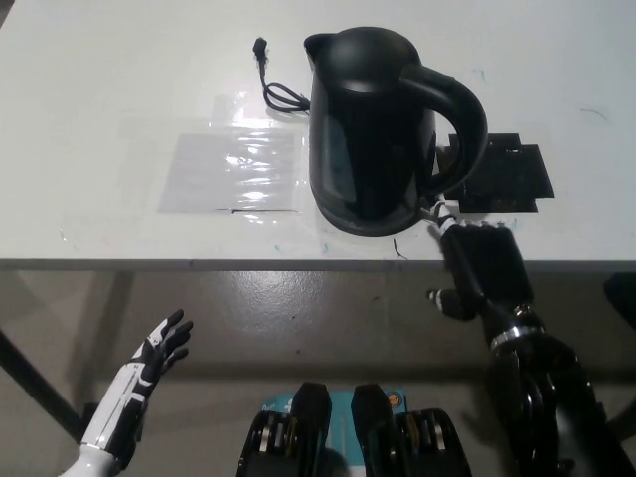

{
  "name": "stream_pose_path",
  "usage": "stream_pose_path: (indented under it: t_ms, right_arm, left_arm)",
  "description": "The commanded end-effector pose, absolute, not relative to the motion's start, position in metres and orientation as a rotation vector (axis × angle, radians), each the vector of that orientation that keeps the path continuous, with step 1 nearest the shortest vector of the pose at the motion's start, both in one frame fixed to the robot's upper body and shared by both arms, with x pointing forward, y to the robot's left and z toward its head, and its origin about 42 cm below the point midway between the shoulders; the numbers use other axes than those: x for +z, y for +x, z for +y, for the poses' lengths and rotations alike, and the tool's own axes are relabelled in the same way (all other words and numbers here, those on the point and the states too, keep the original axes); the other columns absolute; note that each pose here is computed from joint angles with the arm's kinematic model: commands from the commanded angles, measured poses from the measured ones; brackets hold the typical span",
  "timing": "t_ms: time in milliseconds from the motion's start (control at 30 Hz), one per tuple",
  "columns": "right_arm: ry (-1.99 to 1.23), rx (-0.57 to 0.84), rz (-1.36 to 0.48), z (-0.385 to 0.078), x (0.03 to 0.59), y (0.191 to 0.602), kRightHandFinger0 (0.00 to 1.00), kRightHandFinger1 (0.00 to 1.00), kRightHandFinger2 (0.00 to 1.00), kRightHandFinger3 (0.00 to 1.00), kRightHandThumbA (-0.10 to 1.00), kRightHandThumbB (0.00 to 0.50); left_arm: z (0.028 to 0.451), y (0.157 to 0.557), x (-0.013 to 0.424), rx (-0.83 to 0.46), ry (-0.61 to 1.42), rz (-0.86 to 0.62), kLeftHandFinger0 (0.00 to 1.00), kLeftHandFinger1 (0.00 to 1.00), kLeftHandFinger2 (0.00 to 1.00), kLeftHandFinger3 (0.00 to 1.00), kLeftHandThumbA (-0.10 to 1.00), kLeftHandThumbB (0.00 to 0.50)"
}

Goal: A kettle is kept at the center of the table close to the robot and the robot uses its right index finger to press downwards on the transparent start boiling button

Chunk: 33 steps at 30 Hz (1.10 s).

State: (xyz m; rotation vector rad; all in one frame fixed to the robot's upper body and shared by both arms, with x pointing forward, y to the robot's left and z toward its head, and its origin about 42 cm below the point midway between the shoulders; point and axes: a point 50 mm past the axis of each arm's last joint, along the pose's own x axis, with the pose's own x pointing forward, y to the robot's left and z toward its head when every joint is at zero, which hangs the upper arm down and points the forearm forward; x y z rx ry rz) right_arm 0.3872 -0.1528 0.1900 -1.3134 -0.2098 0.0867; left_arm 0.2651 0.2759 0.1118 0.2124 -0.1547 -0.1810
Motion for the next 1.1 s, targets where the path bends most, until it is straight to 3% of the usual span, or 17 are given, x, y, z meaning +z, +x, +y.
stream_pose_path:
  t_ms: [0,233,500,1067]
  right_arm:
    - [-1.399,0.017,-0.155,-0.157,0.203,0.399,0.00,0.00,0.01,1.00,1.00,0.353]
    - [-1.408,0.035,-0.080,-0.166,0.199,0.404,0.00,0.00,0.01,1.00,1.00,0.343]
    - [-1.408,0.051,-0.074,-0.165,0.192,0.401,0.00,0.00,0.01,1.00,1.00,0.363]
    - [-1.408,0.088,-0.092,-0.157,0.185,0.408,0.00,0.00,0.01,1.00,1.00,0.357]
  left_arm:
    - [0.276,0.268,0.131,-0.219,0.223,-0.259,1.00,1.00,1.00,1.00,1.00,0.365]
    - [0.277,0.270,0.133,-0.222,0.232,-0.268,1.00,1.00,1.00,1.00,1.00,0.363]
    - [0.276,0.271,0.134,-0.227,0.227,-0.268,1.00,1.00,1.00,1.00,1.00,0.352]
    - [0.275,0.275,0.138,-0.227,0.238,-0.275,1.00,1.00,1.00,1.00,1.00,0.354]
